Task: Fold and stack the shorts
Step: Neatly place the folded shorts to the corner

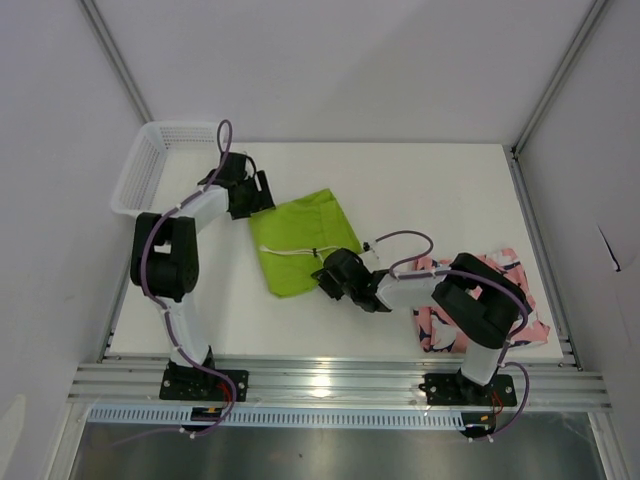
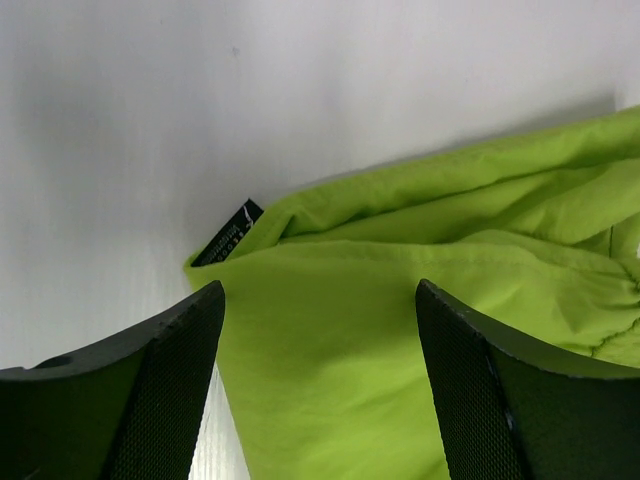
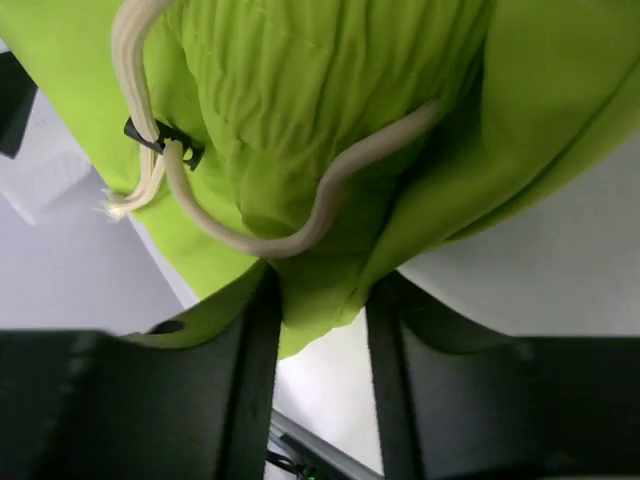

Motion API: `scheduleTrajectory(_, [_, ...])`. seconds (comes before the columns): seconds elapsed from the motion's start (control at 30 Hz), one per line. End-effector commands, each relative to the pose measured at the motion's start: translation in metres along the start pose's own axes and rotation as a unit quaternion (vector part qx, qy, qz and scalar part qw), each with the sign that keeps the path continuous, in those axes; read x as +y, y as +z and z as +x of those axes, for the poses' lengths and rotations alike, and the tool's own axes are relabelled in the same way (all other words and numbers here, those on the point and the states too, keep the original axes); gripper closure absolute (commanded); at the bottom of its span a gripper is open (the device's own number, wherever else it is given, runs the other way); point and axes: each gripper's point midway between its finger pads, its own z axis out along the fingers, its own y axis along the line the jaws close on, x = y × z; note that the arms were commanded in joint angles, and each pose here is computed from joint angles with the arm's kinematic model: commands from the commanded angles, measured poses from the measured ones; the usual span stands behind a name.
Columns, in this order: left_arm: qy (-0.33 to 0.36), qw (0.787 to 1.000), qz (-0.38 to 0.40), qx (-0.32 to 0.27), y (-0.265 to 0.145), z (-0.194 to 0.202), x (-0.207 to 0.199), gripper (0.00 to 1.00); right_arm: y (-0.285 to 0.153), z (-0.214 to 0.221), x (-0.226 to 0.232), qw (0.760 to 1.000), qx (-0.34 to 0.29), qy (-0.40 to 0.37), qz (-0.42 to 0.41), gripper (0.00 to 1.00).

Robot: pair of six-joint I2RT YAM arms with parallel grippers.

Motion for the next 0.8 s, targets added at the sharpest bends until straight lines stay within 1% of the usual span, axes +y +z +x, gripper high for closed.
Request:
scheduleTrajectory(0.0, [-0.011,0.999,0.016,-0.050,-0.029,-0.023,-0.009,0.21,0.004,-0.024,0.005,0.999,-0.027,-0.004,-0.019,0.72])
scheduleTrajectory(0.03, [-0.012,0.999,0.021,-0.046,-0.029,-0.019,-0.010,0.21,0.004,-0.036,-0.005,1.000,-0.022,0.000,-0.008,0.84])
scheduleTrajectory(0.07, [-0.012,0.998,0.024,-0.049,-0.032,-0.020,-0.011,0.21,0.004,-0.044,-0.010,1.000,-0.019,-0.004,-0.005,0.92])
scheduleTrajectory(0.1, [-0.013,0.998,0.027,-0.049,-0.034,-0.020,-0.012,0.21,0.004,-0.051,-0.019,0.999,-0.014,-0.030,0.002,0.99])
scheduleTrajectory(0.13, [-0.014,0.998,0.028,-0.046,-0.033,-0.016,-0.011,0.21,0.002,-0.063,-0.026,0.999,0.001,-0.037,0.005,1.00])
scheduleTrajectory(0.17, [-0.013,0.998,0.032,-0.046,-0.035,-0.015,-0.014,0.21,0.000,-0.068,-0.029,0.998,0.015,-0.067,0.009,1.00])
scheduleTrajectory(0.2, [-0.011,0.998,0.035,-0.051,-0.038,-0.016,-0.015,0.21,-0.001,-0.075,-0.035,0.989,0.026,-0.142,0.015,1.00])
scheduleTrajectory(0.23, [-0.009,0.998,0.036,-0.050,-0.038,-0.014,-0.016,0.21,-0.007,-0.074,-0.043,0.981,0.066,-0.182,0.027,1.00])
scheduleTrajectory(0.27, [-0.008,0.998,0.038,-0.046,-0.039,-0.010,-0.017,0.21,-0.010,-0.076,-0.029,0.970,0.087,-0.228,0.013,1.00])
scheduleTrajectory(0.3, [-0.007,0.998,0.041,-0.047,-0.041,-0.009,-0.018,0.21,-0.013,-0.079,-0.032,0.957,0.105,-0.269,0.019,1.00])
scheduleTrajectory(0.33, [-0.005,0.998,0.040,-0.045,-0.040,-0.007,-0.018,0.21,-0.021,-0.081,-0.054,0.932,0.136,-0.333,0.053,0.99])
scheduleTrajectory(0.37, [-0.005,0.998,0.038,-0.042,-0.040,-0.003,-0.017,0.21,-0.018,-0.098,-0.046,0.926,0.126,-0.350,0.063,0.98])
scheduleTrajectory(0.4, [-0.009,0.998,0.037,-0.041,-0.039,-0.001,-0.016,0.21,-0.016,-0.110,-0.051,0.921,0.123,-0.360,0.081,0.94])
scheduleTrajectory(0.43, [-0.009,0.998,0.039,-0.044,-0.040,-0.001,-0.017,0.21,-0.017,-0.119,-0.060,0.910,0.136,-0.380,0.097,0.93])
scheduleTrajectory(0.47, [-0.012,0.998,0.041,-0.041,-0.039,0.003,-0.016,0.21,-0.012,-0.140,-0.047,0.914,0.126,-0.373,0.095,0.92])
scheduleTrajectory(0.53, [-0.012,0.997,0.057,-0.045,-0.037,0.002,-0.023,0.20,0.003,-0.149,-0.055,0.906,0.141,-0.385,0.109,0.76])
scheduleTrajectory(0.57, [-0.009,0.997,0.063,-0.045,-0.036,0.003,-0.027,0.20,0.009,-0.159,-0.054,0.904,0.127,-0.390,0.123,0.65])
scheduleTrajectory(0.6, [-0.004,0.996,0.074,-0.045,-0.035,0.001,-0.033,0.20,0.018,-0.168,-0.045,0.904,0.114,-0.394,0.123,0.45])
scheduleTrajectory(0.67, [0.003,0.995,0.085,-0.047,-0.032,-0.004,-0.042,0.18,0.025,-0.179,-0.035,0.906,0.092,-0.395,0.123,0.27])
scheduleTrajectory(0.7, [0.010,0.994,0.094,-0.051,-0.032,-0.009,-0.048,0.16,0.026,-0.185,-0.029,0.909,0.084,-0.393,0.115,0.19])
scheduleTrajectory(0.73, [0.015,0.992,0.113,-0.052,-0.033,-0.014,-0.057,0.12,0.028,-0.187,-0.022,0.911,0.076,-0.392,0.101,0.18])
scheduleTrajectory(0.77, [0.015,0.992,0.117,-0.042,-0.027,-0.012,-0.058,0.11,0.028,-0.189,-0.019,0.915,0.074,-0.385,0.094,0.16])
